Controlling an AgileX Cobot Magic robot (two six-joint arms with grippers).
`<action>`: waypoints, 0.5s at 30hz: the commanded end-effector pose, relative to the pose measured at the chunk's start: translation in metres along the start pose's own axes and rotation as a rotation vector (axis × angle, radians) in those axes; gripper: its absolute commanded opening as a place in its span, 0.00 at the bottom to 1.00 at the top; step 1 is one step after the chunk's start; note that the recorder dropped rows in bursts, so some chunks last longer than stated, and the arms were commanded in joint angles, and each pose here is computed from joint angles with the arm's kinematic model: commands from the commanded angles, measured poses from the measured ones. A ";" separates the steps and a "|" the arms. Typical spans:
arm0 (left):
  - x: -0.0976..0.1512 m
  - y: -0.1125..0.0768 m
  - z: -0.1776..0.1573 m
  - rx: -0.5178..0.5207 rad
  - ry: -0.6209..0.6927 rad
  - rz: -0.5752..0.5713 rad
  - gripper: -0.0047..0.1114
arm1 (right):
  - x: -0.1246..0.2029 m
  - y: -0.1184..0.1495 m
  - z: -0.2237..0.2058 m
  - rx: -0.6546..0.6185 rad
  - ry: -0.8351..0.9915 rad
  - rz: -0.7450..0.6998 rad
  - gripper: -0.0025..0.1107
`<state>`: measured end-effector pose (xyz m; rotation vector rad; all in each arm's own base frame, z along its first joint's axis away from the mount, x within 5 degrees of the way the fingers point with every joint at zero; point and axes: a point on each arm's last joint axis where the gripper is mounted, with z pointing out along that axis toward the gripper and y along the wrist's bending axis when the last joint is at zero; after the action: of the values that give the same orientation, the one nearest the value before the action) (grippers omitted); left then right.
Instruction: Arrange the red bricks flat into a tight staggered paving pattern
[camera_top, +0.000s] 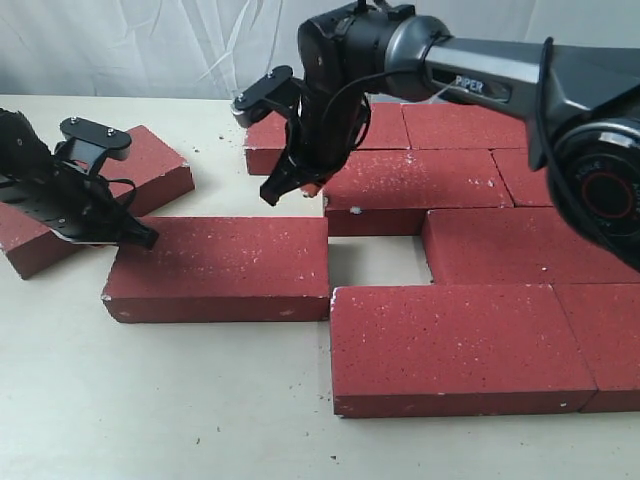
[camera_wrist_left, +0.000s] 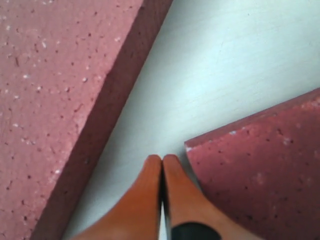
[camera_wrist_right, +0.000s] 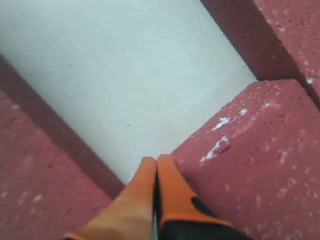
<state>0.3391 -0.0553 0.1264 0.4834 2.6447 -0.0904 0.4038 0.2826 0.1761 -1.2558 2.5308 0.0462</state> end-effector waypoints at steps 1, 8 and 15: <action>-0.002 0.000 -0.003 -0.002 -0.013 -0.002 0.04 | 0.002 0.023 -0.043 -0.186 0.028 -0.067 0.01; -0.002 0.000 -0.003 -0.002 -0.013 -0.002 0.04 | 0.021 0.064 -0.040 -0.455 0.057 -0.195 0.01; -0.002 0.000 -0.003 -0.002 -0.013 -0.002 0.04 | 0.058 0.107 -0.025 -0.579 0.129 -0.362 0.01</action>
<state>0.3391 -0.0553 0.1264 0.4834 2.6447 -0.0904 0.2955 0.2995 0.1704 -1.8832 2.5125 0.6523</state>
